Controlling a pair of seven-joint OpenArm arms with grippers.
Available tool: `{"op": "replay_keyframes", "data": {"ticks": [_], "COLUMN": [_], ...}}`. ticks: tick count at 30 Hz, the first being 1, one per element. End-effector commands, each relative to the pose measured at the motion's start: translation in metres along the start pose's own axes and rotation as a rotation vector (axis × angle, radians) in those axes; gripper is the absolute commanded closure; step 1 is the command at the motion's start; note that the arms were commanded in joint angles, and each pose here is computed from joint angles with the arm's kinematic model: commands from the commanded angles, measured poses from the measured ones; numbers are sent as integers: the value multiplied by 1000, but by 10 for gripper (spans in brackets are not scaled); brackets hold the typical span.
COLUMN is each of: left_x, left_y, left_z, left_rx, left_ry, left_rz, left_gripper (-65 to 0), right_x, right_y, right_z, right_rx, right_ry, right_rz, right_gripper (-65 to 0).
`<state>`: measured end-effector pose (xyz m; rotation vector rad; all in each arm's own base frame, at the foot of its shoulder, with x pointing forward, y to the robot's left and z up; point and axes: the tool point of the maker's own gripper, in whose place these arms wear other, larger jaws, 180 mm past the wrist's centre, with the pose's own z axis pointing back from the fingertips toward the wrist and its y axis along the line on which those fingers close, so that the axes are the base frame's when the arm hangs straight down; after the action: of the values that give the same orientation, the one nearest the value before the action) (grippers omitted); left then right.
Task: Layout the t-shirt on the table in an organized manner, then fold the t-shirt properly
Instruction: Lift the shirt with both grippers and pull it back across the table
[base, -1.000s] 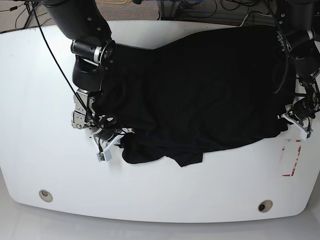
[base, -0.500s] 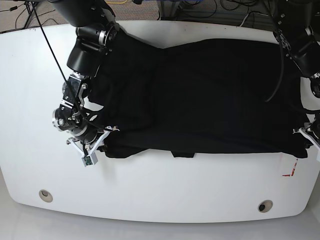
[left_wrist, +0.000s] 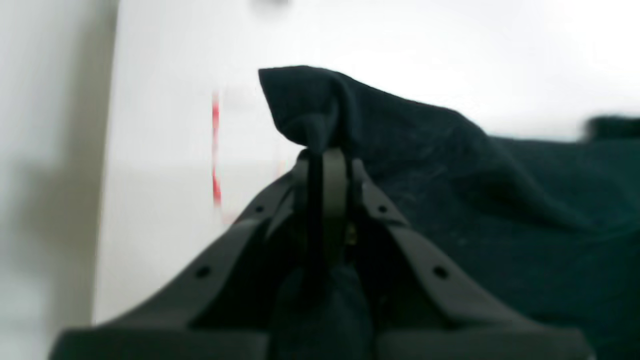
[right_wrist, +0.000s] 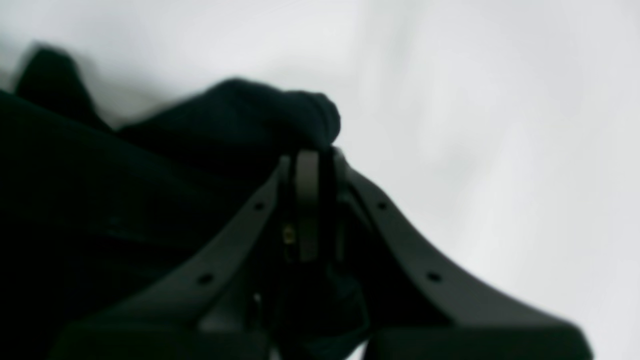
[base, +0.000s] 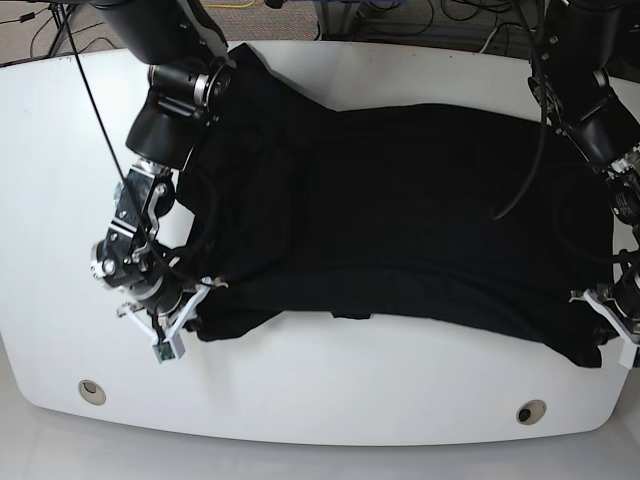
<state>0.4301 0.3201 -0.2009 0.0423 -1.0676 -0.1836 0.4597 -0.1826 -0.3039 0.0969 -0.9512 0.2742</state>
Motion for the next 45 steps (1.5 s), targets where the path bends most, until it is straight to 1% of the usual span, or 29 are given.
{"op": "replay_keyframes", "data": {"ticks": [1, 2, 3, 4, 6, 9, 10, 13, 16, 21, 25, 28, 30, 32, 36, 37, 38, 41, 43, 45], "left_x": [65, 72, 91, 98, 128, 164, 180, 217, 253, 298, 304, 300, 293, 277, 246, 231, 226, 189, 165, 135], "left_y": [21, 22, 25, 26, 31, 38, 41, 48, 53, 45, 42, 41, 39, 36, 32, 29, 29, 21, 13, 3], "left_z": [25, 27, 35, 38, 51, 71, 80, 104, 130, 160, 165, 161, 152, 138, 111, 100, 96, 78, 68, 57], "left_rx": [73, 79, 95, 100, 124, 153, 165, 189, 209, 220, 218, 214, 205, 197, 174, 164, 160, 145, 123, 91], "left_ry": [-158, -170, -203, -217, -276, -346, -378, -459, -538, -627, -641, -631, -608, -565, -481, -441, -429, -350, -310, -266], "left_rz": [-44, -48, -57, -60, -73, -80, -81, -79, -79, -129, -142, -141, -141, -144, -148, -147, -146, -159, -166, -174], "left_gripper": [-3, -3, -3, -3, -3, -3, -3, -3, -4, -4, -4, -4, -4, -4, -4, -4, -4, -4, -4, -4], "right_x": [68, 75, 95, 101, 137, 180, 200, 246, 291, 344, 363, 361, 357, 337, 302, 283, 277, 232, 195, 157], "right_y": [-30, -33, -41, -43, -53, -62, -65, -68, -73, -74, -72, -77, -80, -82, -84, -82, -82, -80, -80, -75], "right_z": [19, 21, 28, 30, 44, 67, 80, 108, 144, 192, 211, 214, 216, 206, 196, 187, 185, 170, 159, 145], "right_rx": [-71, -79, -99, -105, -139, -194, -219, -268, -336, -410, -449, -467, -478, -481, -491, -484, -484, -475, -464, -431], "right_ry": [-119, -123, -128, -132, -163, -210, -239, -304, -366, -463, -476, -453, -444, -404, -376, -354, -348, -287, -233, -184], "right_rz": [41, 53, 89, 102, 169, 236, 260, 316, 378, 443, 473, 479, 477, 471, 461, 460, 460, 456, 437, 406], "right_gripper": [0, 0, 0, 0, 0, 0, 0, 0, 0, 0, 0, 0, 0, 0, 0, 0, 0, 0, 0, 0]}}
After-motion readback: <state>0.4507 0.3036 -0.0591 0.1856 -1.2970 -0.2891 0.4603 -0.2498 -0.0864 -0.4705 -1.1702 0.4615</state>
